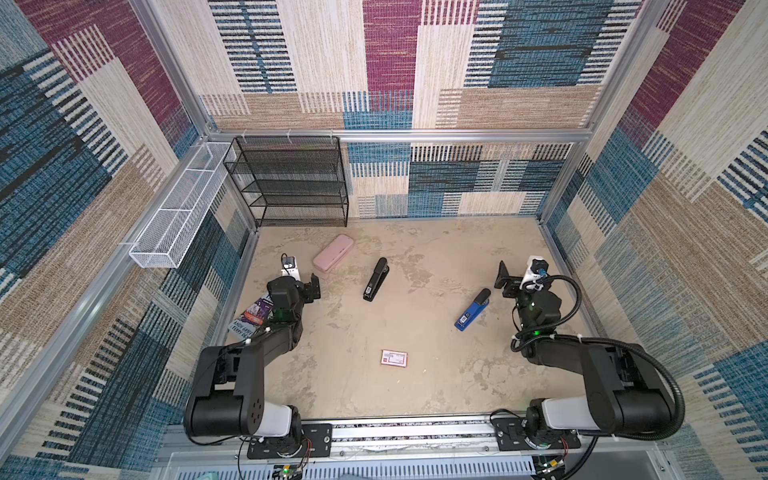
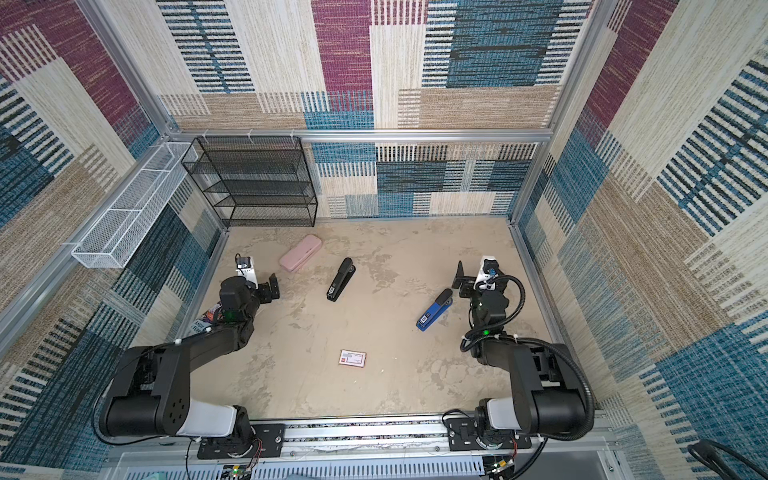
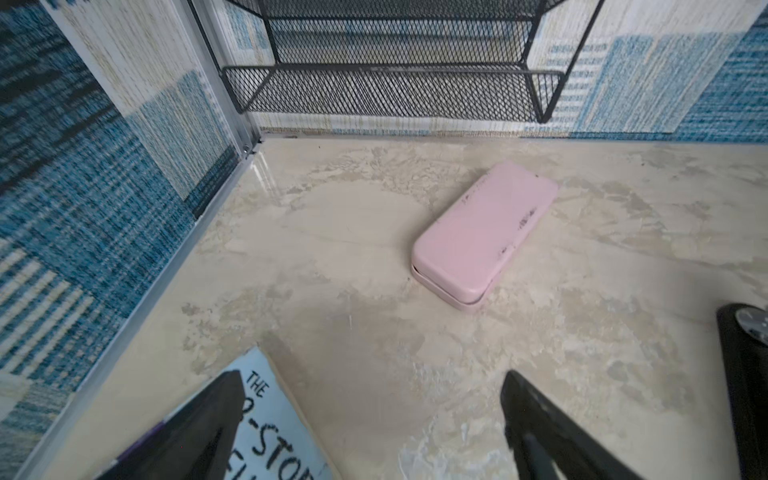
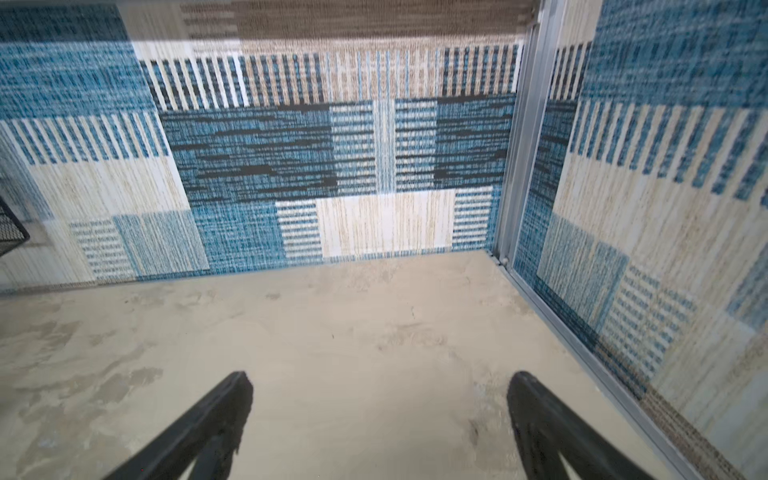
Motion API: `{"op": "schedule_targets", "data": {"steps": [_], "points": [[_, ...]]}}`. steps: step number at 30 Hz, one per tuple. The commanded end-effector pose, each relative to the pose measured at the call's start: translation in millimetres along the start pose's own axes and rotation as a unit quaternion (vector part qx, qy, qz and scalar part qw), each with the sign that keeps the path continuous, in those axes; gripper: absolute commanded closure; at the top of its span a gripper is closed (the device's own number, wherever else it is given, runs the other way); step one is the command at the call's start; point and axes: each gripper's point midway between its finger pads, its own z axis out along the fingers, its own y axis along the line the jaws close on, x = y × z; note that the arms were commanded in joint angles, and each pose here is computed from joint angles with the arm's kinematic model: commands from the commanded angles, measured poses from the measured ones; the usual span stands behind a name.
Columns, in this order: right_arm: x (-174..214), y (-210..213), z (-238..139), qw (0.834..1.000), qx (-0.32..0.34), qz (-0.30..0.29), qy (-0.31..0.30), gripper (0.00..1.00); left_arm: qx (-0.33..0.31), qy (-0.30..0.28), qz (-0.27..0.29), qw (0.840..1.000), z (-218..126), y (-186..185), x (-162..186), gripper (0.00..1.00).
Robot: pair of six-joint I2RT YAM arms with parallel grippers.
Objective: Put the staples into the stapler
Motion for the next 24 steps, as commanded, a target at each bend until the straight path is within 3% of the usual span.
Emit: {"op": "schedule_targets", "data": {"steps": [1,4,6,10,13,17,24], "points": [[4,-5,-2,0.999,0.016,0.036,0.032,0.00,-0.027,0.069,-0.017,0.997,-5,7,8,0.01],[-8,-4,-3,0.993,0.016,0.112,0.038,0.00,0.035,0.082,-0.075,0.993,-7,-15,-10,0.01],[-2,-10,-1,0.978,0.046,0.190,0.075,0.00,0.100,0.079,-0.157,0.979,-11,-39,-22,0.01],[-16,32,2,0.969,-0.073,0.214,0.103,0.00,0.217,0.084,-0.227,0.946,-16,-78,-38,0.01],[-33,58,-6,0.956,-0.152,0.229,0.102,0.04,0.248,0.122,-0.227,0.934,-18,-97,-33,0.06],[-35,87,-8,0.933,-0.223,0.237,0.156,0.13,0.274,0.174,-0.202,0.924,-29,-130,-16,0.12],[-24,122,-24,0.899,-0.293,0.253,0.207,0.19,0.310,0.249,-0.140,0.907,-38,-195,8,0.20]]}}
